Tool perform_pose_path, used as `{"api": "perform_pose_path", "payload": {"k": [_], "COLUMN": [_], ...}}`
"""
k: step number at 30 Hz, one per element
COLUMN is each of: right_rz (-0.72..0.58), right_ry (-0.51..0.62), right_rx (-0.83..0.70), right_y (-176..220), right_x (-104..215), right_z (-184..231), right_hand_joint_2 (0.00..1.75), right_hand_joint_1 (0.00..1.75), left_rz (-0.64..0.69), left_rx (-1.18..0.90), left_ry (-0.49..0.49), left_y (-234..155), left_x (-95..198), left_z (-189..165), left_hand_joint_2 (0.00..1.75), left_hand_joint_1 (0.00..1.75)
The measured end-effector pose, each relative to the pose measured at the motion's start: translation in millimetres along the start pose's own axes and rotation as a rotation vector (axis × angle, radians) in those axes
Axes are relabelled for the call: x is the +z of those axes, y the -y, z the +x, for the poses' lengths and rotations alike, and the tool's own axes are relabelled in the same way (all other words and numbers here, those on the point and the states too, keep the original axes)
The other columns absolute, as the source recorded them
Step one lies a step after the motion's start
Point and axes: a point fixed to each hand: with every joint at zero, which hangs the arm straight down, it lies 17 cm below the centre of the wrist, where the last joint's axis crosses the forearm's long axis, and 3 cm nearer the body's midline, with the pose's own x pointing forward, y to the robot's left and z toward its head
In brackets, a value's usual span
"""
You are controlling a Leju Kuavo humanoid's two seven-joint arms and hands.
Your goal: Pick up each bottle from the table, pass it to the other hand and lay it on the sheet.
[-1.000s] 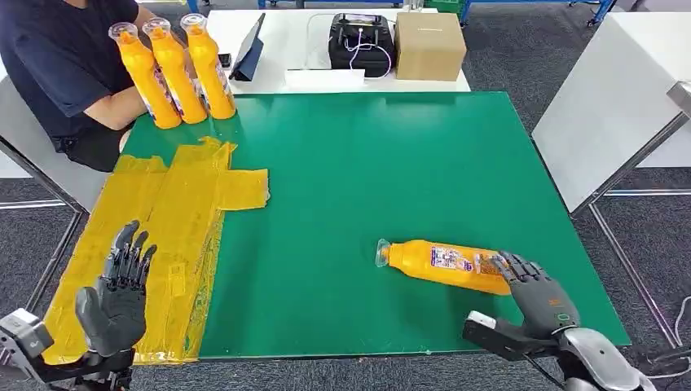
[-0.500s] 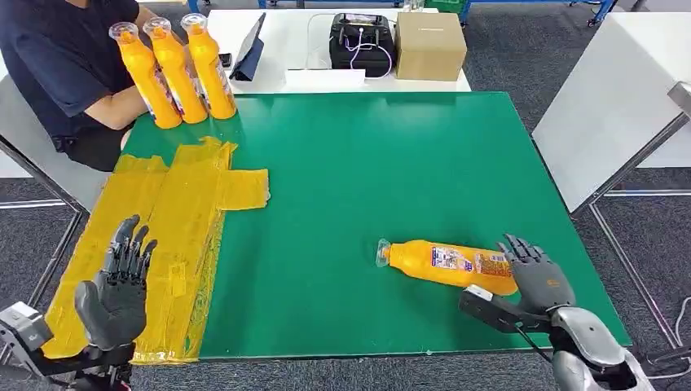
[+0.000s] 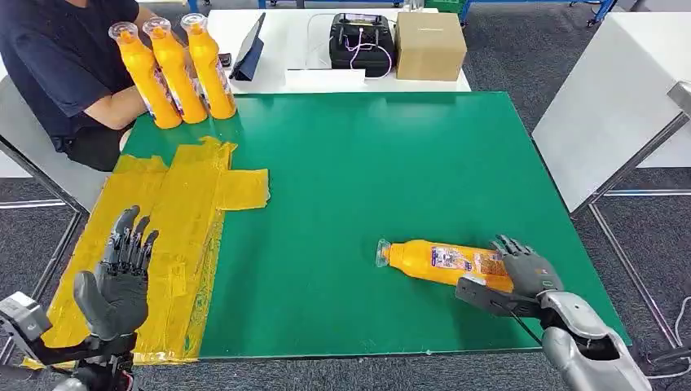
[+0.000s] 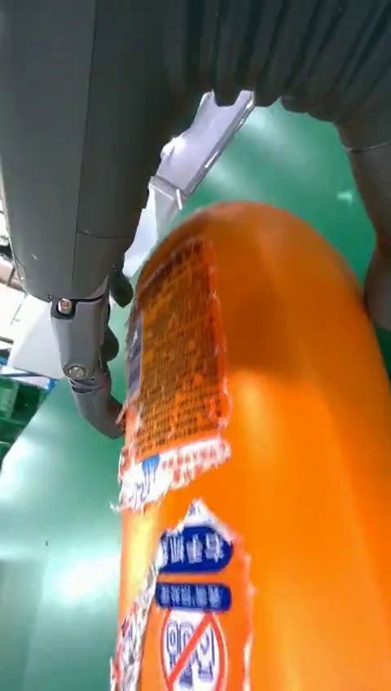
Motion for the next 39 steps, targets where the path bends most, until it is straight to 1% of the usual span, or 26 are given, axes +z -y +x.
{"api": "perform_pose_path", "payload": {"k": [4, 7, 8, 12, 13, 14, 19, 23, 29, 31, 34, 36, 39], "right_rz": [0.010, 0.015, 0.020, 0.046, 0.054, 0.074, 0.169, 0.207, 0.239, 0.227, 0.151, 0.085, 0.048], "right_ry": [0.015, 0.021, 0.036, 0.062, 0.072, 0.088, 0.174, 0.186, 0.168, 0.148, 0.085, 0.077, 0.094], "right_rx": [0.003, 0.002, -0.001, 0.002, 0.006, 0.008, 0.026, 0.050, 0.050, 0.029, -0.042, -0.129, -0.213], "right_y": [6, 6, 9, 4, 2, -2, -16, -21, -26, -25, -24, -22, -19], "right_x": [-18, -22, -29, -39, -40, -41, -40, -39, -34, -35, -35, -32, -23], "right_z": [9, 13, 23, 40, 44, 49, 60, 53, 38, 36, 36, 53, 77], "right_hand_joint_2": [1.75, 1.75, 1.75, 1.75, 1.75, 1.75, 1.75, 1.75, 1.75, 1.75, 1.75, 1.75, 1.75], "right_hand_joint_1": [0.00, 0.00, 0.00, 0.00, 0.17, 1.75, 1.75, 1.75, 1.75, 1.75, 1.75, 1.75, 1.75], "left_rz": [-0.012, -0.015, -0.018, -0.022, -0.023, -0.024, -0.031, -0.041, -0.046, -0.046, -0.040, -0.040, -0.042], "left_rx": [0.002, 0.001, 0.001, 0.000, -0.001, -0.001, 0.004, 0.008, 0.010, 0.015, 0.021, 0.036, 0.042], "left_ry": [0.002, 0.000, 0.002, 0.004, 0.003, 0.003, 0.004, 0.000, -0.011, -0.018, -0.050, -0.079, -0.101], "left_y": [3, 4, 4, 4, 4, 4, 4, 6, 9, 10, 9, 10, 12], "left_x": [-5, -5, -7, -9, -10, -10, -15, -18, -21, -21, -15, -5, 8], "left_z": [-1, -1, -1, -1, -1, -1, -1, -5, -10, -12, -20, -26, -29], "left_hand_joint_2": [0.00, 0.00, 0.00, 0.00, 0.00, 0.00, 0.00, 0.00, 0.00, 0.00, 0.00, 0.00, 0.00], "left_hand_joint_1": [0.00, 0.00, 0.00, 0.00, 0.00, 0.00, 0.00, 0.00, 0.00, 0.00, 0.00, 0.00, 0.00]}}
